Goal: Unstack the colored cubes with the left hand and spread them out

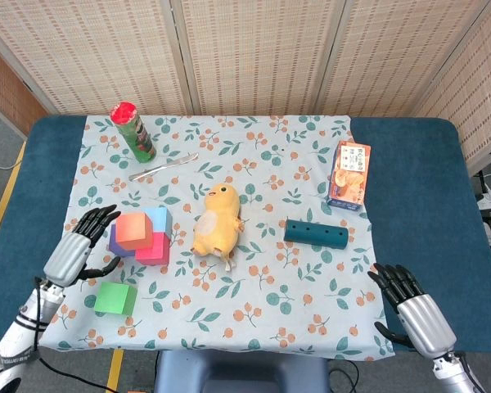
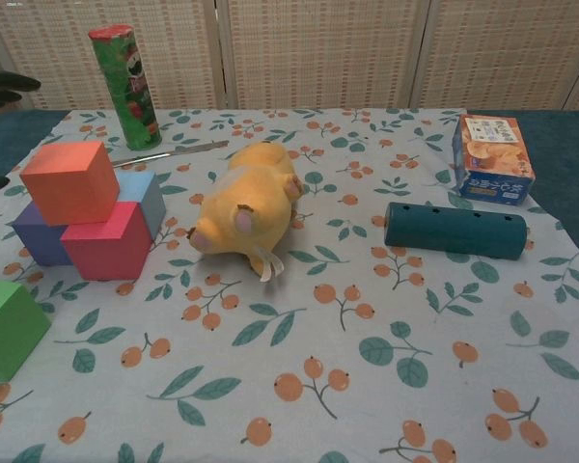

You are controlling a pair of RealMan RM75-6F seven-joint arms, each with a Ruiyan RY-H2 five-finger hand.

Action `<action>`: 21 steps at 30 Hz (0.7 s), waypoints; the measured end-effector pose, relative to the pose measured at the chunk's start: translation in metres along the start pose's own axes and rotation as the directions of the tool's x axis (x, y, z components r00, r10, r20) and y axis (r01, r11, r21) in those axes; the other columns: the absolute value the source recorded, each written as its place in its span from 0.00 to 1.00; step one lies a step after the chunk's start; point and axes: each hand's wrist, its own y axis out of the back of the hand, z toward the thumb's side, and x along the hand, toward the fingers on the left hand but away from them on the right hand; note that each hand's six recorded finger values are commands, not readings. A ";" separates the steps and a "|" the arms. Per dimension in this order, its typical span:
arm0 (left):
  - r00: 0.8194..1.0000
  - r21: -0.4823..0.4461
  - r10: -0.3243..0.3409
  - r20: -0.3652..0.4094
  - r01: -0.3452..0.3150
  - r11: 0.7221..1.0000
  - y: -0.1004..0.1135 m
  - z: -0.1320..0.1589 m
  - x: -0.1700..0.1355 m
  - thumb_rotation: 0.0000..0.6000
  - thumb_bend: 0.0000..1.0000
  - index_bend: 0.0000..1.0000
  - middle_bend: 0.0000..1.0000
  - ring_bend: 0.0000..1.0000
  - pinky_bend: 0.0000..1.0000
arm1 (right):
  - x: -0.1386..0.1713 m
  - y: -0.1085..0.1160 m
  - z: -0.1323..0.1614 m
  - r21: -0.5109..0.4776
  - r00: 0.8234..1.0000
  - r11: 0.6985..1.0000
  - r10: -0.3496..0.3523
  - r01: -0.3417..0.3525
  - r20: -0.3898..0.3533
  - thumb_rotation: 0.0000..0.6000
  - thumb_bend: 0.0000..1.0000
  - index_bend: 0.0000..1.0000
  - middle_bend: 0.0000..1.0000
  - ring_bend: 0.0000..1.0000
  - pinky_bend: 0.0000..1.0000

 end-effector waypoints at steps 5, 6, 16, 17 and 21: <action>0.990 0.026 -0.128 -0.051 0.129 0.991 -0.015 0.001 0.026 1.00 0.36 0.00 0.00 0.00 0.06 | -0.001 0.001 -0.002 -0.013 1.000 1.000 -0.005 0.005 0.010 1.00 0.15 0.00 0.00 0.00 0.00; 0.989 0.039 -0.137 -0.055 0.140 0.989 -0.016 0.001 0.029 1.00 0.36 0.00 0.00 0.00 0.06 | -0.001 0.002 -0.002 -0.015 1.000 1.000 -0.006 0.007 0.010 1.00 0.15 0.00 0.00 0.00 0.00; 0.981 0.094 -0.163 -0.102 0.173 0.980 -0.017 -0.003 0.048 1.00 0.35 0.01 0.05 0.08 0.05 | 0.000 0.002 -0.002 -0.024 1.000 1.000 0.000 0.000 0.009 1.00 0.15 0.00 0.00 0.00 0.00; 0.980 0.094 -0.167 -0.104 0.177 0.980 -0.018 -0.003 0.049 1.00 0.35 0.04 0.10 0.11 0.05 | 0.000 0.002 -0.002 -0.023 1.000 1.000 0.001 -0.001 0.008 1.00 0.15 0.00 0.00 0.00 0.00; 0.978 0.102 -0.179 -0.106 0.189 0.977 -0.021 -0.003 0.050 1.00 0.34 0.19 0.31 0.22 0.04 | 0.000 0.001 -0.002 -0.020 1.000 1.000 0.003 -0.002 0.011 1.00 0.15 0.00 0.00 0.00 0.00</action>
